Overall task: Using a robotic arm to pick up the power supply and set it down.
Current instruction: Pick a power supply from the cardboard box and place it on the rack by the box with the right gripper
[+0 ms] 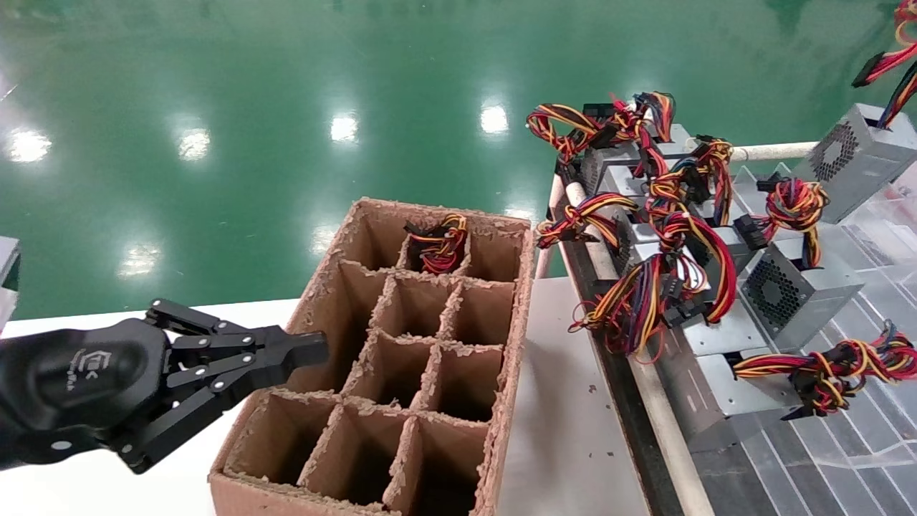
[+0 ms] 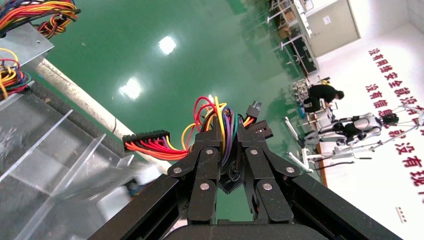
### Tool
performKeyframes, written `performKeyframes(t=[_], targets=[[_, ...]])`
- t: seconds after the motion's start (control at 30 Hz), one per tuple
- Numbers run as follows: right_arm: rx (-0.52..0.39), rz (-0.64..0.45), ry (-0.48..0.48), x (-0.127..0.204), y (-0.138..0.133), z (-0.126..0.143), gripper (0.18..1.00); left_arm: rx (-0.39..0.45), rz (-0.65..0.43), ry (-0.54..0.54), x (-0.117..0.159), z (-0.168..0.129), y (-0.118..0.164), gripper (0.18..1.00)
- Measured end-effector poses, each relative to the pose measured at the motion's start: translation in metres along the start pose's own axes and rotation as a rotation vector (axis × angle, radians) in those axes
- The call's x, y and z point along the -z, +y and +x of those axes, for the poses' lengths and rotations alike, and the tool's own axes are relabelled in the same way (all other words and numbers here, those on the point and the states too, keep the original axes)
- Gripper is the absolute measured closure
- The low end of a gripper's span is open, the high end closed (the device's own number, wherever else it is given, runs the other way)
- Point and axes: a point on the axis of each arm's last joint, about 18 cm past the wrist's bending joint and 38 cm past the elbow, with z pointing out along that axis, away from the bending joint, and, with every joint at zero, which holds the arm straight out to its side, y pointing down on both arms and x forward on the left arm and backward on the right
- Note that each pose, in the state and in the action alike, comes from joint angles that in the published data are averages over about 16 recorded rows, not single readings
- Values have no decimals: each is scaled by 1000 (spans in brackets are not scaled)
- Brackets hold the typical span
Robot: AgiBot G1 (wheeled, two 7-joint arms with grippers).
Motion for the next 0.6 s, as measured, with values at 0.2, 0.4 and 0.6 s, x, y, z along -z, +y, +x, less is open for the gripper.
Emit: performKeyframes(t=[0.2,0.4,0.6], targets=[[-8,-1,20,-19,-1,-16,957,0,0,0,0,0,0,993],[-16,17,20,-29,-3,-30,957,0,0,0,0,0,0,993],[-19,27,9,-38,-3,-45,957,0,0,0,0,0,0,993]])
